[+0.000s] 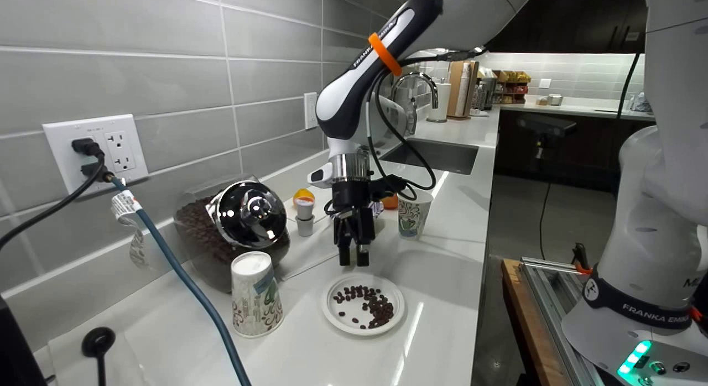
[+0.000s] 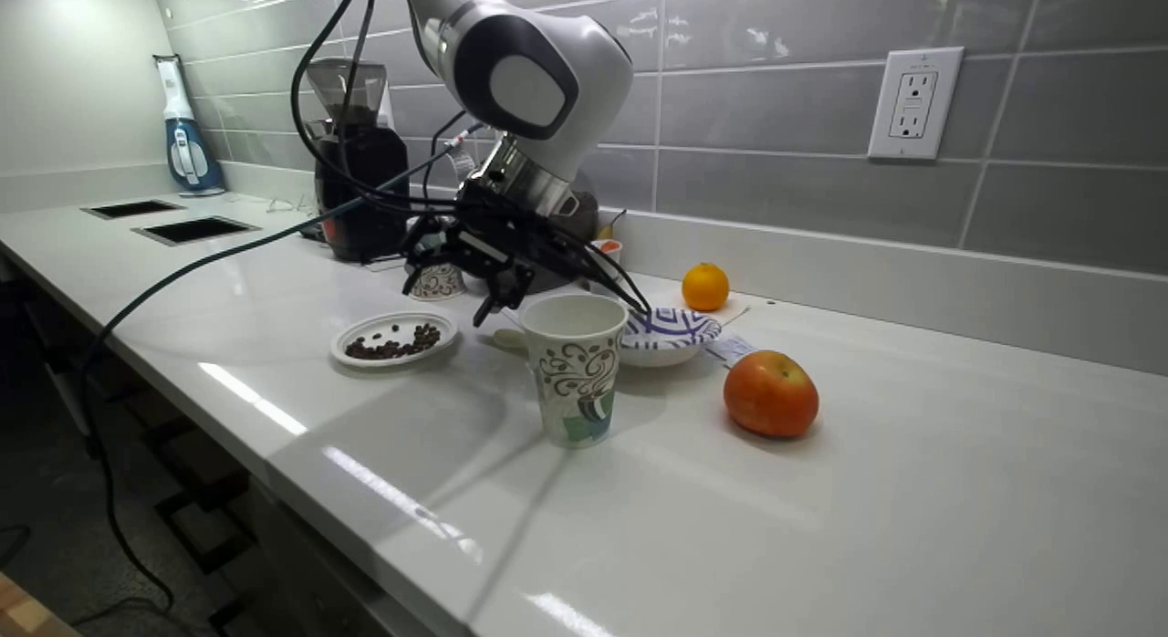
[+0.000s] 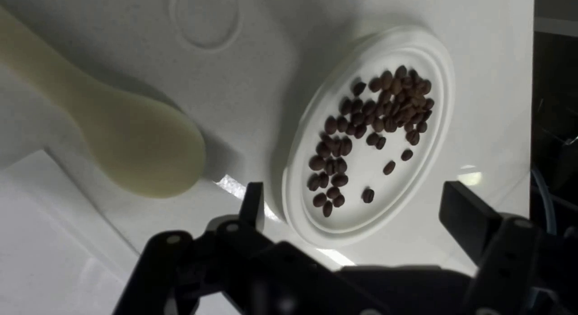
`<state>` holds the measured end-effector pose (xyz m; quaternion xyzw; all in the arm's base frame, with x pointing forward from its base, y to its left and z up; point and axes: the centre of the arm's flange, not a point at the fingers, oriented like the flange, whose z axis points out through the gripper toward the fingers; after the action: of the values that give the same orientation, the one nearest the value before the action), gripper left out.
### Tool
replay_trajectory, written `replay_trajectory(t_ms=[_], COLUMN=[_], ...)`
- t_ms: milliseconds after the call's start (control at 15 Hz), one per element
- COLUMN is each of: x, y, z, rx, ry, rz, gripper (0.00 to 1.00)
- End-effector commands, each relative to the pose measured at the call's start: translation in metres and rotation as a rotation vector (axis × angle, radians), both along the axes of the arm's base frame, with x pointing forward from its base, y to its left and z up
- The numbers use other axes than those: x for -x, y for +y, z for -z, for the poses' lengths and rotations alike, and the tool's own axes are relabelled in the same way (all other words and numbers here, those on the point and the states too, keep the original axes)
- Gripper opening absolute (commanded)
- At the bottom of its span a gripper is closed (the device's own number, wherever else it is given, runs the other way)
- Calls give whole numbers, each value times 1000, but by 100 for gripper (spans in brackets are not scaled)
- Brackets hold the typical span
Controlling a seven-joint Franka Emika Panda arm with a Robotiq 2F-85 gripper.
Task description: Pour the beans on the plate into the cup
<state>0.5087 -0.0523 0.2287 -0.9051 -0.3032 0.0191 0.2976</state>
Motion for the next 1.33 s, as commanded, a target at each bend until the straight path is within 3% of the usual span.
replay_trajectory(t_ms=[0,667,1267], x=[-9,-16,-9], y=[-2,0,8], z=[6,4,16], rx=[-36,-35,-45], ry=[14,11,60], rz=[-40,-45,-69], gripper=[100,100,100])
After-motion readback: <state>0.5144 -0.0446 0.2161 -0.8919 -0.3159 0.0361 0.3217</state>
